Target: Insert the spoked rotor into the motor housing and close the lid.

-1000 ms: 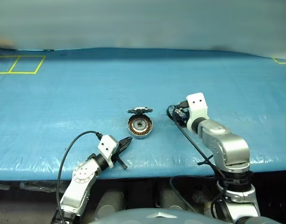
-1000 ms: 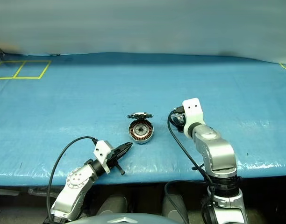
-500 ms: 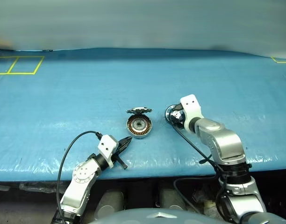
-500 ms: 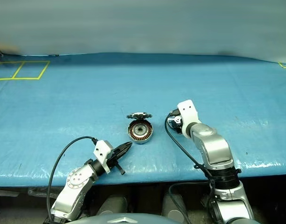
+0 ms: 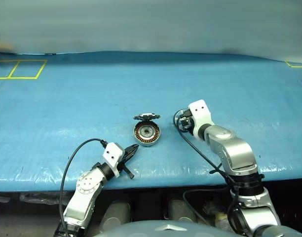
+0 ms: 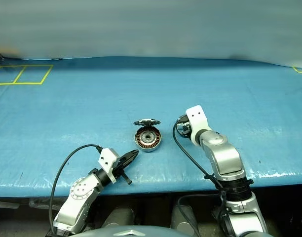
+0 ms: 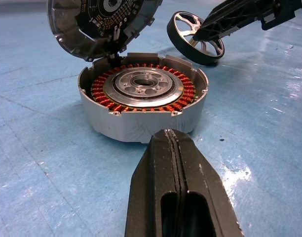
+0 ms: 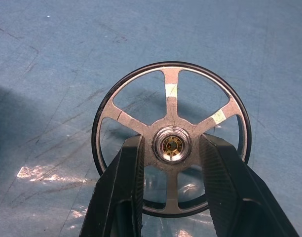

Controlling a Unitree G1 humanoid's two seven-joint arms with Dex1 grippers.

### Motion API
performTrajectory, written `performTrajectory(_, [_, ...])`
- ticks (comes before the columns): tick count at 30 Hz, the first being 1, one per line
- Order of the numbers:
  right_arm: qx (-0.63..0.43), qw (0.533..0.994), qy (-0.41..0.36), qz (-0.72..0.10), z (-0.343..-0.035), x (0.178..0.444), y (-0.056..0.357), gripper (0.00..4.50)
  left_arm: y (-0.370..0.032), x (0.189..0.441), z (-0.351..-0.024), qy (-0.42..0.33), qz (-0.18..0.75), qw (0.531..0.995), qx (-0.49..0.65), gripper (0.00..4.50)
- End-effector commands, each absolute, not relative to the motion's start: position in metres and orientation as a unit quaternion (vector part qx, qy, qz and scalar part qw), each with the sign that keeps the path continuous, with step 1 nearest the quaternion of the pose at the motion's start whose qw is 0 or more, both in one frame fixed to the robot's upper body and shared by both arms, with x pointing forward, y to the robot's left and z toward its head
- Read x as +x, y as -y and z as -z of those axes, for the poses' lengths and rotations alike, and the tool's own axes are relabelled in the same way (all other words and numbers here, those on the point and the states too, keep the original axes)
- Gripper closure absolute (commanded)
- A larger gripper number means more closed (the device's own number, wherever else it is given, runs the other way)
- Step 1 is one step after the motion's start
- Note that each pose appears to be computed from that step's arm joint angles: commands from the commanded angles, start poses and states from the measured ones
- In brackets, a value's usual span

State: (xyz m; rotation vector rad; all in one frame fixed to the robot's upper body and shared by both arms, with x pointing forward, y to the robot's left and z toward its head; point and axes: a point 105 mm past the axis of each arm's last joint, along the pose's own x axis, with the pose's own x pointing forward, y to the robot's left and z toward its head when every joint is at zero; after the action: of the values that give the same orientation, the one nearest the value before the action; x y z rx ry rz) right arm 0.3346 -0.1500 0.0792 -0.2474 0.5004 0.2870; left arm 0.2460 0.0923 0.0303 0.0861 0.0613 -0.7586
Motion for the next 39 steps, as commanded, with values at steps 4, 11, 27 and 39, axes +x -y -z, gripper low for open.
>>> performTrajectory(4, [-0.143, 0.952, -0.23, -0.143, -0.092, 0.325, 0.151, 3.18, -0.093, 0.248, -0.037, -0.015, 0.369, 0.928, 0.045, 4.5])
performTrajectory(11, [-0.215, 0.891, -0.213, -0.34, -0.128, 0.276, 0.119, 3.19, -0.095, 0.249, -0.04, -0.01, 0.365, 0.93, 0.046, 4.5])
performTrajectory(27, [-0.125, 0.857, -0.166, -0.471, -0.137, 0.257, 0.036, 3.19, -0.096, 0.25, -0.039, -0.013, 0.364, 0.93, 0.045, 4.5])
performTrajectory(39, [-0.145, 0.888, -0.173, -0.4, -0.131, 0.288, 0.04, 3.19, -0.09, 0.248, -0.044, 0.007, 0.374, 0.926, 0.04, 4.5])
